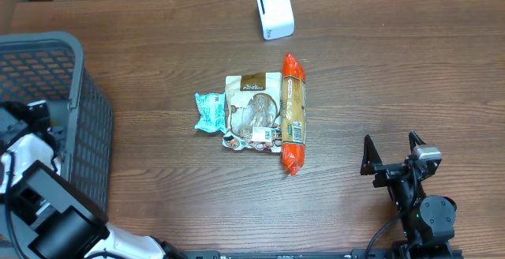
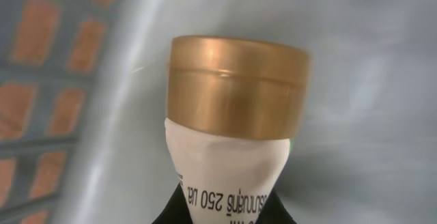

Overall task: Scan the item barcode
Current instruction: 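Reach the left gripper into the basket and grasp the white tube, then carry the white tube out and lower it beside the teal packet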

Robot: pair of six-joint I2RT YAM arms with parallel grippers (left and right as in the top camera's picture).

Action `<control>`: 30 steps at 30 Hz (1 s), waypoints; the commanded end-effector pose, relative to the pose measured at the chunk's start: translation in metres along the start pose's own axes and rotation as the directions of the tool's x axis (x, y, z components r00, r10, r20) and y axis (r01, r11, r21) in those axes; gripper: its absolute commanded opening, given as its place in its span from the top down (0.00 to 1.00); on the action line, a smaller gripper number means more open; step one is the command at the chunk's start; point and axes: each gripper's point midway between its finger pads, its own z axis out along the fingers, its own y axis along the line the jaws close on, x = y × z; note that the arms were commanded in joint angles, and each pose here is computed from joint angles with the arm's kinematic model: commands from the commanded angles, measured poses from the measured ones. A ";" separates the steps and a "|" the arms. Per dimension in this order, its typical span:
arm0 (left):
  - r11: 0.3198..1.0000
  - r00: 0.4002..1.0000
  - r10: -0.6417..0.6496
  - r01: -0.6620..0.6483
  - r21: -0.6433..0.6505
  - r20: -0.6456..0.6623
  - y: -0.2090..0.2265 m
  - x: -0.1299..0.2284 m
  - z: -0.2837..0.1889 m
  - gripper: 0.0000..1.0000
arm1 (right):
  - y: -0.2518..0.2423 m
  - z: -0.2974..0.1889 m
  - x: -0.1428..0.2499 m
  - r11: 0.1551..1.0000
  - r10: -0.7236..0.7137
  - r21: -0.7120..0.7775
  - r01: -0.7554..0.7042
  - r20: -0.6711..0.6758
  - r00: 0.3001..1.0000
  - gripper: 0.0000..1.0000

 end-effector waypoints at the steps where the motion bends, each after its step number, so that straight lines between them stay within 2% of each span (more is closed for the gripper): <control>1: 0.998 0.984 -0.002 0.012 -0.054 0.180 0.012 -0.060 -0.054 0.96 | -0.001 0.001 0.003 1.000 -0.007 0.004 0.007 -0.003 1.000 0.00; 5: 0.989 0.927 -0.033 0.083 -0.119 0.373 0.037 -0.117 -0.127 0.96 | -0.001 0.001 0.003 1.000 -0.007 0.004 0.007 -0.003 1.000 0.00; 8: 0.973 0.853 -0.107 0.197 -0.124 0.511 0.055 -0.146 -0.189 0.96 | 0.000 0.001 0.003 1.000 -0.007 0.004 0.007 -0.003 1.000 0.00; 11: 0.947 0.785 -0.154 0.291 -0.138 0.600 0.071 -0.157 -0.247 0.96 | -0.001 0.001 0.003 1.000 -0.007 0.004 0.007 -0.003 1.000 0.00; 15: 0.914 0.729 -0.142 0.356 -0.194 0.669 0.084 -0.160 -0.309 0.96 | 0.000 0.001 0.003 1.000 -0.007 0.003 0.007 -0.003 1.000 0.00; 17: 0.903 0.674 -0.170 0.398 -0.160 0.719 0.080 -0.163 -0.337 0.96 | -0.001 0.001 0.003 1.000 -0.007 0.004 0.007 -0.003 1.000 0.00; 20: 0.924 0.618 -0.170 0.370 -0.093 0.767 0.053 -0.170 -0.371 0.96 | 0.000 0.001 0.003 1.000 -0.007 0.003 0.007 -0.003 1.000 0.00; 23: 0.961 0.602 -0.147 0.276 -0.031 0.785 0.009 -0.173 -0.394 0.96 | -0.001 0.001 0.003 1.000 -0.007 0.004 0.007 -0.003 1.000 0.00; 26: 0.990 0.616 -0.115 0.139 0.036 0.780 -0.048 -0.169 -0.409 0.96 | 0.000 0.001 0.003 1.000 -0.007 0.003 0.007 -0.003 1.000 0.00; 30: 0.991 0.679 -0.103 0.011 0.130 0.727 -0.119 -0.145 -0.416 0.96 | 0.000 0.001 0.003 1.000 -0.007 0.003 0.007 -0.003 1.000 0.00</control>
